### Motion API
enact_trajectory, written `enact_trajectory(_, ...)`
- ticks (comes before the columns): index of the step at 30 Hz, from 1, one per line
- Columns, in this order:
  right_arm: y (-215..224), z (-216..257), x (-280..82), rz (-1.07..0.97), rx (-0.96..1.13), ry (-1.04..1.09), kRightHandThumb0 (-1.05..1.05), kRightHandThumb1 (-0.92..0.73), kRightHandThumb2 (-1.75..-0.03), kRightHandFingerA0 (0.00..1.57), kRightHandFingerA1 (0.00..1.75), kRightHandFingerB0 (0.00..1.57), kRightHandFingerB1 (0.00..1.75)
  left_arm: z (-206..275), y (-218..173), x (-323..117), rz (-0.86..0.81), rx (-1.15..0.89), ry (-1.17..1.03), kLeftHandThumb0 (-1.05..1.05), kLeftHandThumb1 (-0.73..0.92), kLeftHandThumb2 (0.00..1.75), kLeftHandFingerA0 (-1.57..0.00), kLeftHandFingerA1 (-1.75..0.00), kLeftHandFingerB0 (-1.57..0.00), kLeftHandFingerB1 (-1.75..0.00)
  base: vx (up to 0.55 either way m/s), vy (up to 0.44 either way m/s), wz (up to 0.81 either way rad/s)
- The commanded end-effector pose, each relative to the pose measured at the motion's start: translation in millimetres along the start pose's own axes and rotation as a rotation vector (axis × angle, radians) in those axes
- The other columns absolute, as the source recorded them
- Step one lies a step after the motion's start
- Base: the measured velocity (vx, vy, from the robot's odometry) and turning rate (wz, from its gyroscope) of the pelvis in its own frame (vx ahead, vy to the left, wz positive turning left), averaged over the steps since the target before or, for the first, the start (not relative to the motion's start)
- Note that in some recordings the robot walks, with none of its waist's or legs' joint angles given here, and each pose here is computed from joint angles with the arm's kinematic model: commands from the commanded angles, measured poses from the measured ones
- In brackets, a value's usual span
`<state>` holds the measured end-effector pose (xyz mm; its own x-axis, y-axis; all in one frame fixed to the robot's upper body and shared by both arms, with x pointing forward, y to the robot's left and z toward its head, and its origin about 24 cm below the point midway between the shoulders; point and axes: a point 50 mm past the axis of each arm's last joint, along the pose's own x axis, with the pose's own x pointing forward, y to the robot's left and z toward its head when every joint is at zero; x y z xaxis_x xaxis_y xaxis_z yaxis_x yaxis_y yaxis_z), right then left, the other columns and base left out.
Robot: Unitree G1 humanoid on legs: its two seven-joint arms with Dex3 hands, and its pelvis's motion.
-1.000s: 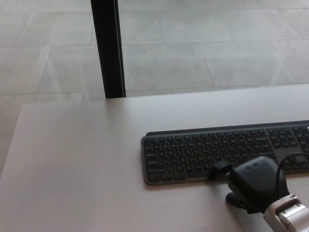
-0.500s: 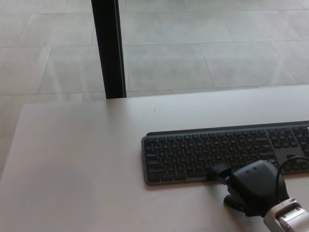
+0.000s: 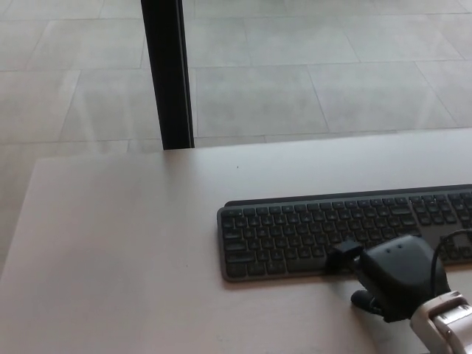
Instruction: The robot uses its right fingers to click on the space key of the black keyboard placed on the center of the white desk.
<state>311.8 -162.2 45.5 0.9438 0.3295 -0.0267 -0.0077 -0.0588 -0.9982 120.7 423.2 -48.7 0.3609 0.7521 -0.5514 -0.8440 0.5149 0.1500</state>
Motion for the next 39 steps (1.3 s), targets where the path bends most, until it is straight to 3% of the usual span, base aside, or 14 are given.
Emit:
enact_trajectory(1, -16.1, -9.7, 3.8, 0.043, 0.201, 0.094, -0.54, -0.67, -0.6, 0.92, 1.26, 0.67, 0.46, 3.3, 8.3, 0.1, 0.02, 0.012, -0.022, -0.53, 0.74, 0.62, -0.73, -0.69, -0.62, -0.56, 0.0, 0.0, 0.0)
enact_trajectory(9, -84.3, -40.2, 8.0, -0.155, 0.585, 0.19, -0.42, -0.58, -0.58, 0.99, 1.03, 0.72, 0.45, 2.7, 10.4, -0.5, 0.017, 0.018, -0.03, -0.54, 0.75, 0.62, -0.68, -0.7, -0.57, -0.56, 0.0, 0.0, 0.0)
enact_trajectory(16, -126.2, -71.4, -12.9, -0.297, 0.625, 0.22, -0.45, -0.63, -0.58, 1.04, 0.83, 0.67, 0.41, 1.6, 11.1, -0.3, 0.031, 0.006, -0.014, -0.54, 0.74, 0.62, -0.72, -0.68, -0.6, -0.55, 0.0, 0.0, 0.0)
enact_trajectory(17, -132.9, -84.1, -20.9, -0.328, 0.656, 0.263, -0.43, -0.5, -0.83, 1.0, 0.87, 0.61, 0.57, 1.1, 11.8, -0.5, 0.03, 0.002, -0.015, -0.54, 0.74, 0.62, -0.7, -0.68, -0.6, -0.56, 0.0, 0.0, 0.0)
enact_trajectory(18, -137.4, -96.7, -27.8, -0.364, 0.692, 0.296, -0.43, -0.5, -0.83, 1.0, 0.87, 0.61, 0.57, 1.0, 11.8, -0.6, 0.028, 0.0, -0.019, -0.54, 0.74, 0.62, -0.7, -0.68, -0.6, -0.56, 0.0, 0.0, 0.0)
enact_trajectory(19, -139.7, -107.4, -33.3, -0.398, 0.73, 0.315, -0.37, -0.6, -0.59, 1.02, 0.76, 0.66, 0.43, 0.6, 12.9, -0.6, 0.029, 0.0, -0.013, -0.54, 0.75, 0.62, -0.71, -0.67, -0.6, -0.56, 0.0, 0.0, 0.0)
enact_trajectory(21, -147.6, -129.9, -49.9, -0.464, 0.789, 0.377, -0.46, -0.61, -0.57, 1.04, 0.78, 0.69, 0.42, -0.1, 14.0, -0.7, 0.03, -0.002, -0.011, -0.53, 0.75, 0.62, -0.72, -0.67, -0.6, -0.56, 0.0, 0.0, 0.0)
enact_trajectory(22, -153.1, -153.7, -69.0, -0.548, 0.844, 0.439, -0.46, -0.47, -0.83, 1.0, 0.86, 0.62, 0.59, -0.2, 13.7, -0.7, 0.03, 0.0, -0.01, -0.53, 0.75, 0.62, -0.71, -0.68, -0.59, -0.56, 0.0, 0.0, 0.0)
enact_trajectory(24, -153.9, -155.8, -70.6, -0.555, 0.853, 0.442, -0.46, -0.47, -0.83, 1.0, 0.86, 0.62, 0.59, -1.0, 14.4, -0.9, 0.031, -0.001, -0.008, -0.53, 0.75, 0.62, -0.71, -0.68, -0.59, -0.56, 0.0, 0.0, 0.0)
enact_trajectory(25, -157.8, -172.4, -90.0, -0.636, 0.9, 0.516, -0.5, -0.58, -0.59, 1.1, 0.77, 0.75, 0.46, -1.1, 14.2, -0.9, 0.031, -0.006, -0.008, -0.53, 0.74, 0.62, -0.7, -0.67, -0.59, -0.55, 0.0, 0.0, 0.0)
enact_trajectory(35, -107.8, -245.2, -233.0, -1.339, 1.359, 1.016, -0.62, -0.52, -0.56, 1.0, 0.71, 0.85, 0.62, -5.3, 17.6, -1.7, 0.042, -0.016, 0.006, -0.53, 0.74, 0.62, -0.73, -0.68, -0.59, -0.55, 0.0, 0.0, 0.0)
enact_trajectory(36, -95.2, -248.8, -247.2, -1.42, 1.396, 1.075, -0.6, -0.4, -0.93, 0.92, 0.86, 0.82, 0.79, -5.7, 17.8, -1.8, 0.044, -0.018, 0.008, -0.53, 0.74, 0.62, -0.7, -0.69, -0.59, -0.56, 0.0, 0.0, 0.0)
enact_trajectory(37, -79.9, -251.9, -263.6, -1.503, 1.424, 1.139, -0.63, -0.56, -0.59, 0.95, 0.84, 0.97, 0.89, -6.1, 17.6, -1.9, 0.045, -0.014, 0.007, -0.54, 0.74, 0.62, -0.7, -0.68, -0.59, -0.56, 0.0, 0.0, 0.0)
enact_trajectory(39, -66.5, -254.2, -279.0, -1.637, 1.505, 1.157, -0.6, -0.52, -0.62, 0.88, 0.87, 0.89, 0.93, -7.0, 17.7, -2.1, 0.048, -0.009, 0.006, -0.54, 0.74, 0.62, -0.69, -0.69, -0.58, -0.56, 0.0, 0.0, 0.0)
